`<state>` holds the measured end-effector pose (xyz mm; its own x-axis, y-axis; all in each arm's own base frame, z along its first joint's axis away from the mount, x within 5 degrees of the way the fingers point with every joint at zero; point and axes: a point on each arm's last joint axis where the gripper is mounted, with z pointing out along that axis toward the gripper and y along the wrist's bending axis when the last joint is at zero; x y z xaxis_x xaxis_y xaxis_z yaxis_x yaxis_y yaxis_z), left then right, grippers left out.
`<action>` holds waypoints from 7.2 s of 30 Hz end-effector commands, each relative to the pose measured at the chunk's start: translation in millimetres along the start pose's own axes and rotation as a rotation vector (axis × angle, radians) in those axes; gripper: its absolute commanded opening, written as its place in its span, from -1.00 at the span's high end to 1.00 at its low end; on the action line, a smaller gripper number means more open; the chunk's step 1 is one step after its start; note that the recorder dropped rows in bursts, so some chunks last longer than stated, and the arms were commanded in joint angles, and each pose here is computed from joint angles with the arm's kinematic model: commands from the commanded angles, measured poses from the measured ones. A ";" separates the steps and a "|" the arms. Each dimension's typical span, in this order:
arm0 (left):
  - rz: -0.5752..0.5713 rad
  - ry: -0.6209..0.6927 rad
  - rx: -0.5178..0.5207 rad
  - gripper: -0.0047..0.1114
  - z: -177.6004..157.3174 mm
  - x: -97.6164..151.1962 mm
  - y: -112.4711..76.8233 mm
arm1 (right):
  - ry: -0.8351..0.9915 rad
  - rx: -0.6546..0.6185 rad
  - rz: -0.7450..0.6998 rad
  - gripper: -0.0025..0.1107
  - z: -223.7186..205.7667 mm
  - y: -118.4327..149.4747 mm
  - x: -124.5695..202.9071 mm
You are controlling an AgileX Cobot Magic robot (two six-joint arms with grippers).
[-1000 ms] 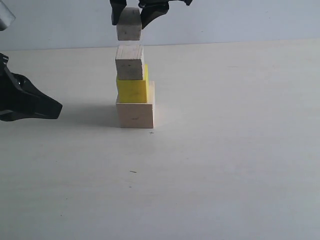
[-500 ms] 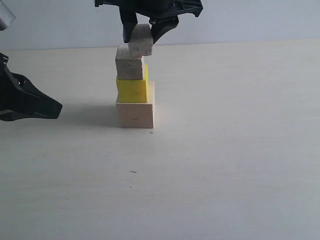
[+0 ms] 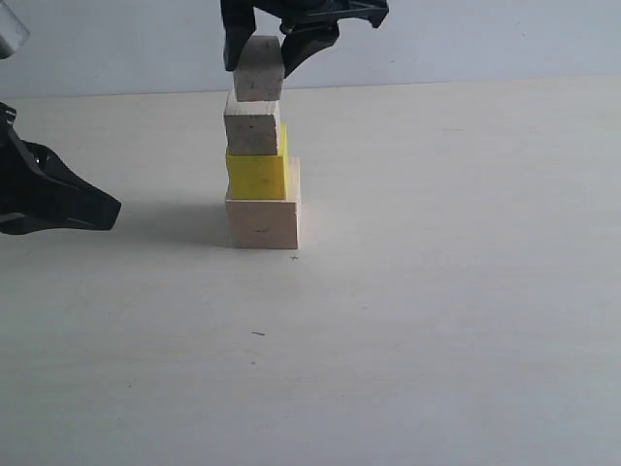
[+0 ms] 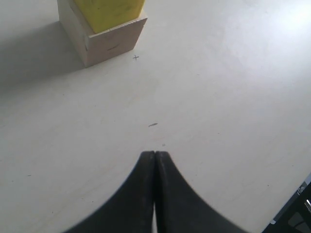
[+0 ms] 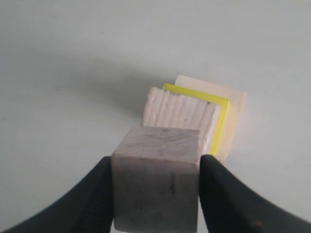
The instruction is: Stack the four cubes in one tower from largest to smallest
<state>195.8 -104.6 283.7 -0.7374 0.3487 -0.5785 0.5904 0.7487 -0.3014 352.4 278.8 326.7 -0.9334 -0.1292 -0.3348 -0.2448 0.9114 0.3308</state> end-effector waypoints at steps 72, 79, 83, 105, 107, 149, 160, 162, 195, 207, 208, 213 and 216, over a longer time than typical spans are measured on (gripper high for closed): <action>-0.002 -0.010 0.007 0.92 -1.3 0.1 -1.5 | -0.033 -0.004 0.034 0.21 16.2 -2.1 -6.6; -0.002 -0.008 0.008 0.92 -1.3 0.3 -1.6 | -0.038 0.002 0.031 0.01 16.2 -2.7 -7.1; -0.002 -0.008 0.008 0.92 -1.3 0.3 -1.6 | -0.042 0.000 0.031 -0.05 16.2 -2.5 -7.4; 0.001 -0.009 0.008 0.92 -1.3 0.3 -1.6 | 0.034 0.001 0.053 -0.08 15.4 -2.4 -0.3; 0.001 -0.009 0.008 0.92 -1.3 0.3 -1.6 | 0.040 -0.011 0.058 -0.08 15.3 -1.3 0.1; 0.018 -0.009 -0.012 0.92 1.9 -0.8 1.9 | -0.336 0.391 -0.349 0.96 -118.8 -45.9 -12.7; 0.019 0.008 -0.037 0.92 1.8 0.6 4.2 | 0.071 0.187 0.012 0.96 -11.9 -163.3 -14.4; 0.019 0.008 -0.037 0.92 1.8 0.6 4.2 | 0.138 0.056 0.082 0.96 11.7 -174.1 -11.9; 0.023 0.015 -0.040 0.92 1.8 1.3 4.5 | 0.277 -0.398 0.371 0.96 139.8 -166.9 -6.4; 0.023 0.015 -0.040 0.92 1.8 1.3 4.5 | 0.216 -0.388 0.383 0.96 142.3 -165.9 -11.2; 0.023 0.015 -0.040 0.92 1.8 1.3 4.5 | 0.210 -0.386 0.384 0.96 142.5 -166.2 -11.7; 0.021 0.017 -0.039 0.92 1.8 1.4 4.4 | 0.194 -0.381 0.387 0.96 142.9 -166.8 -13.1; 0.021 0.017 -0.039 0.92 1.8 1.4 4.4 | 0.192 -0.381 0.388 0.96 143.0 -166.9 -13.3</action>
<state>198.0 -101.5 281.3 -0.7229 0.3801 -0.5770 0.5996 0.7601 -0.2505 442.7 183.7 148.6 -0.9956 0.0833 0.0440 0.0902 0.7090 0.6994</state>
